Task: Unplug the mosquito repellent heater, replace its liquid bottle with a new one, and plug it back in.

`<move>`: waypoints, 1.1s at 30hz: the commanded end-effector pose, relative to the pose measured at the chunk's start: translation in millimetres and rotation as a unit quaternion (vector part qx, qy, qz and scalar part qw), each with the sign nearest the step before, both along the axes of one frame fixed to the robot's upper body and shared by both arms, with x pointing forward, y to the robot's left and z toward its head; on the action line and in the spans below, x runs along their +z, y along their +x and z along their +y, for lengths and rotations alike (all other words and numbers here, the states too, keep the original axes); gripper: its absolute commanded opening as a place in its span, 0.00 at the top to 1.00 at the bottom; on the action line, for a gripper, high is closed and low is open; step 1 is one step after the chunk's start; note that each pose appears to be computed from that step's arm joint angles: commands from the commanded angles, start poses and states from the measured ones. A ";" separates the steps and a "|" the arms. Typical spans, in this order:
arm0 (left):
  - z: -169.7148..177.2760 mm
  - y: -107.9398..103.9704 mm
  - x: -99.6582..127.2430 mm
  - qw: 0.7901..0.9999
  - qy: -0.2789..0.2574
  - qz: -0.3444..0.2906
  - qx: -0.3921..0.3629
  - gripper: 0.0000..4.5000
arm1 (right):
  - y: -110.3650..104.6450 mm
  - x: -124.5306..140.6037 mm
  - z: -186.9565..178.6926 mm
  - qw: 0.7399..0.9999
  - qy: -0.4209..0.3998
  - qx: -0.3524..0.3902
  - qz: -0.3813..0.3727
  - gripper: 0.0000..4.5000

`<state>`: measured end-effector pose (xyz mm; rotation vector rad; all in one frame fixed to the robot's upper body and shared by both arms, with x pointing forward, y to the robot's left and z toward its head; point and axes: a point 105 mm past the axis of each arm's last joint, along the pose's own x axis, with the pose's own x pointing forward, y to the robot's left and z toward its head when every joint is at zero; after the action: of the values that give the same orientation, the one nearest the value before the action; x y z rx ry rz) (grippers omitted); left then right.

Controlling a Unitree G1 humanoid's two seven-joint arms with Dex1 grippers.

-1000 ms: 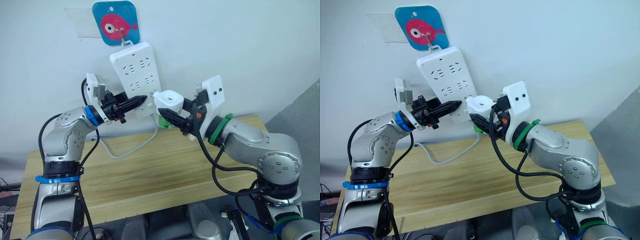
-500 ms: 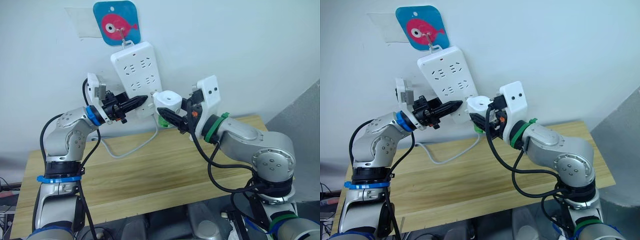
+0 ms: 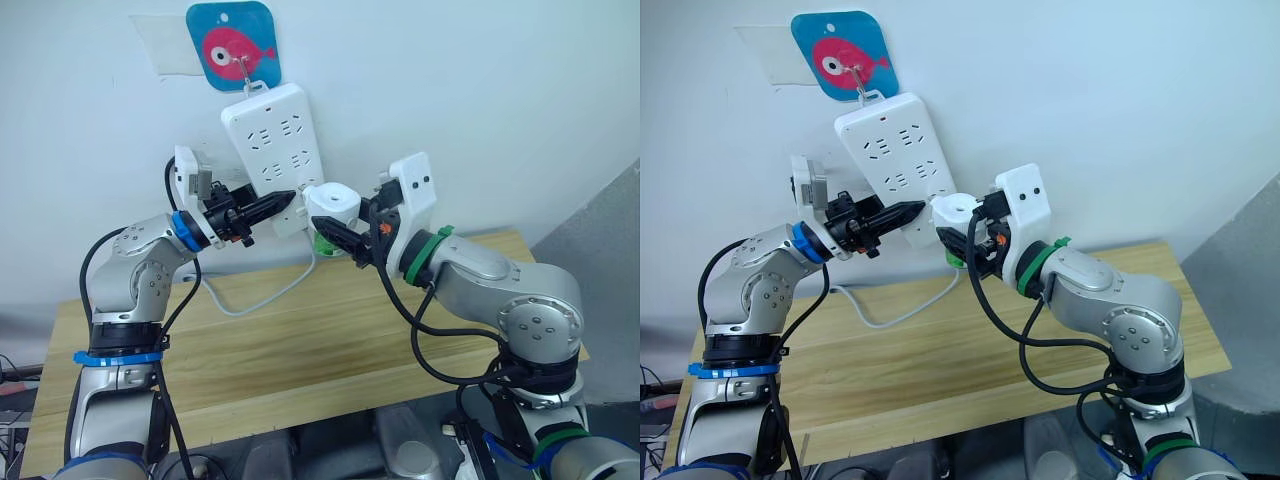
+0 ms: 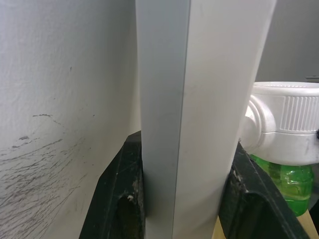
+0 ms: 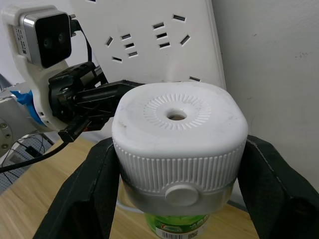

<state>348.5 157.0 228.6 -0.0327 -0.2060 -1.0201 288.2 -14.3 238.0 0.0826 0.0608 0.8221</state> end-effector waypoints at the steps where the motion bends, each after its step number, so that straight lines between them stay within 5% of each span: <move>1: -1.1 -4.6 17.0 0.999 0.000 -0.033 0.000 0.70 | -2.5 10.7 -1.5 1.000 0.010 -0.001 -0.022 0.34; 33: -12.5 -4.0 17.9 1.000 -0.002 -0.016 -0.006 0.70 | -11.6 22.1 17.6 0.999 0.038 0.018 -0.023 0.34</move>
<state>348.4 154.9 229.5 -0.0378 -0.1875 -1.0088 290.4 -9.1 239.7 0.1255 0.0704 0.7867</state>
